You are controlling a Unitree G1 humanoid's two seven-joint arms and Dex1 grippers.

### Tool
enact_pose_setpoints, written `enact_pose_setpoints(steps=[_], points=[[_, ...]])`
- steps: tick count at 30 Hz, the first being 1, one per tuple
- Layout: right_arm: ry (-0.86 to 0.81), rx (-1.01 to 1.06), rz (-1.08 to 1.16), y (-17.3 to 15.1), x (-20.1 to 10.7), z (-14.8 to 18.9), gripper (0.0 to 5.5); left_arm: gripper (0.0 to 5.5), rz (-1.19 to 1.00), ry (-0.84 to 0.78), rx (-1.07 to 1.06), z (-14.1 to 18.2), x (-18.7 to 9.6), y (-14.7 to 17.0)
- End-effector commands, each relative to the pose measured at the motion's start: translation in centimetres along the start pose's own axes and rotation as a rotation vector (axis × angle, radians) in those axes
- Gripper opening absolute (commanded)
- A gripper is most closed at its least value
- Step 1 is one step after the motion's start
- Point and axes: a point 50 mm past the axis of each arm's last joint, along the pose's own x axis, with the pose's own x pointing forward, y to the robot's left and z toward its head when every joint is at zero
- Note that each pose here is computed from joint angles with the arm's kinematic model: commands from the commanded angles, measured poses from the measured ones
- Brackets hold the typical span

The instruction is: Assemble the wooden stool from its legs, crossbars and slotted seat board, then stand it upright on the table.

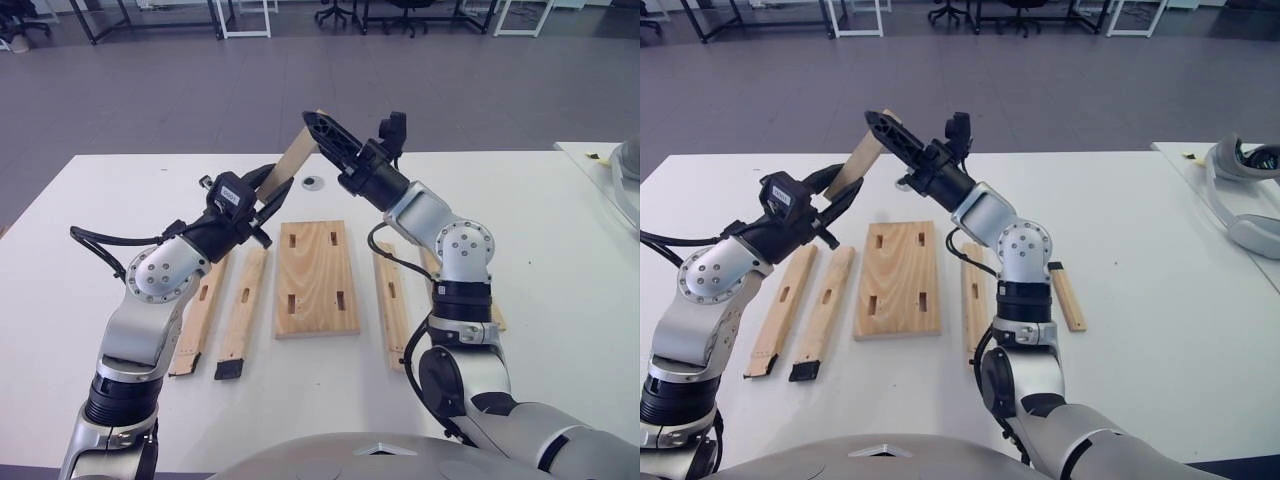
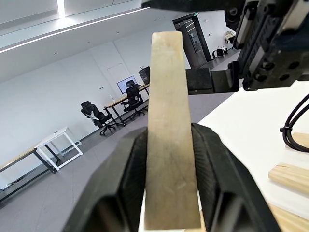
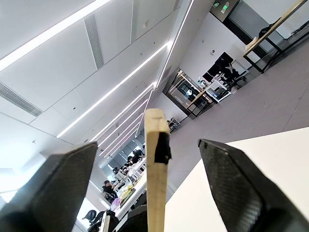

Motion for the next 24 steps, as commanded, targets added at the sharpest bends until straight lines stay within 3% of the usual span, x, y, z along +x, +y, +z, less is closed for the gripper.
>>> enact_pose_setpoints(steps=[1,13,16,20,24], points=[[-0.009,0.005,0.014,1.1,1.1,0.2,3.0,1.29,0.01,-0.001,0.03,0.2,0.2,0.3],[0.013,-0.005,-0.024,0.9,0.9,-0.5,0.71,1.29,-0.015,0.024,0.043,-0.3,0.3,-0.2],[0.032,-0.124,-0.085,0.3,0.4,-0.7,0.48,1.29,-0.029,0.083,0.023,-1.4,0.1,-0.7],[-0.078,-0.189,-0.227,-1.1,-1.2,-0.4,0.42,2.19,-0.053,0.185,-0.011,-3.8,-0.6,-2.0],[-0.15,-0.426,-0.521,-3.0,-5.6,0.1,0.42,2.85,0.019,0.197,-0.089,-4.2,-1.8,-1.3]])
